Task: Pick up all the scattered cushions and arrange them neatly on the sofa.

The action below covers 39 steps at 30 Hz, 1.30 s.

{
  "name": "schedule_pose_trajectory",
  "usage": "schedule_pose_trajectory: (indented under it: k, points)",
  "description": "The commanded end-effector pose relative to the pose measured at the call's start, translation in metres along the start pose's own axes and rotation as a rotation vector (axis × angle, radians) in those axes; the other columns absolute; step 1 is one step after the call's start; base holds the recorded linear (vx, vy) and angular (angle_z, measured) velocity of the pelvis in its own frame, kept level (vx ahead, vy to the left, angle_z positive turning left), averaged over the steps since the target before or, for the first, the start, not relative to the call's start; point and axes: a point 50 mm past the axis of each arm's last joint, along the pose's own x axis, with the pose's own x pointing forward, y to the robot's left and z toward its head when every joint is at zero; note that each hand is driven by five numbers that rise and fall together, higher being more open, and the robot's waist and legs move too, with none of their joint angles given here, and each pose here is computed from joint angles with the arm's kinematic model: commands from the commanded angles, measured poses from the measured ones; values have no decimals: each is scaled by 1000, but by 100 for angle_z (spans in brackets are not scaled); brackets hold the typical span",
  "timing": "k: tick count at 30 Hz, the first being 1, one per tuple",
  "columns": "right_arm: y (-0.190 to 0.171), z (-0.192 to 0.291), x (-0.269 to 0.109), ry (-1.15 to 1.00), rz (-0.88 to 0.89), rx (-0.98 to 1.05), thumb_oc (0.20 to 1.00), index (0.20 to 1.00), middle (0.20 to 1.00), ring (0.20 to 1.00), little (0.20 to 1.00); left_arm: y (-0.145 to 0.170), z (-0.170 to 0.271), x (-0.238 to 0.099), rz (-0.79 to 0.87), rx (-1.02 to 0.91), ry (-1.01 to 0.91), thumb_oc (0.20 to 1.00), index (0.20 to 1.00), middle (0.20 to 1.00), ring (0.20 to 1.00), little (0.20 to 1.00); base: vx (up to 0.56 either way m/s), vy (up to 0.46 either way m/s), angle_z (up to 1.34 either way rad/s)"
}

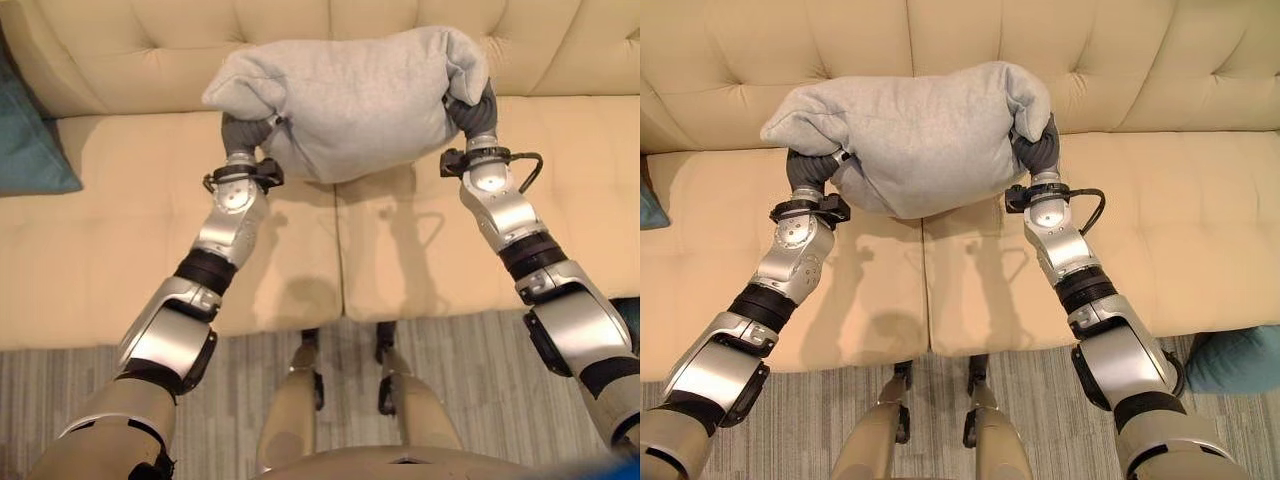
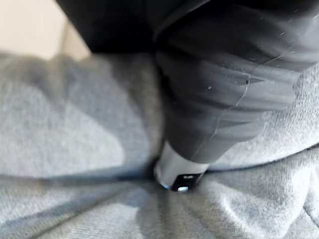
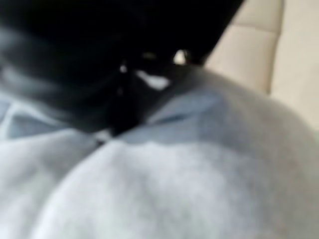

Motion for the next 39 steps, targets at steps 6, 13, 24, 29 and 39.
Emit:
schedule_pose_trajectory:
  k: [6,13,24,29,39]
  points:
    - [38,65,14,-244,152,46,200,200,200,200,200,-67,90,25,-259,-22,-351,200,200,200,200,200,0,0,0]
    - [31,70,26,-235,130,16,200,200,200,200,200,-66,86,32,-244,-5,-322,200,200,200,200,200,0,0,0]
    - [-10,126,52,-390,-122,-188,1000,1000,1000,1000,1000,-52,140,62,-92,132,-424,1000,1000,1000,1000,1000,-1,-2,2]
    - [-51,145,64,-391,-263,-298,1000,1000,1000,1000,1000,-16,159,74,31,231,-425,1000,1000,1000,1000,1000,4,0,1]
    - [-131,136,66,-256,-414,-542,1000,1000,1000,1000,1000,45,169,76,177,318,-391,1000,1000,1000,1000,1000,16,0,6]
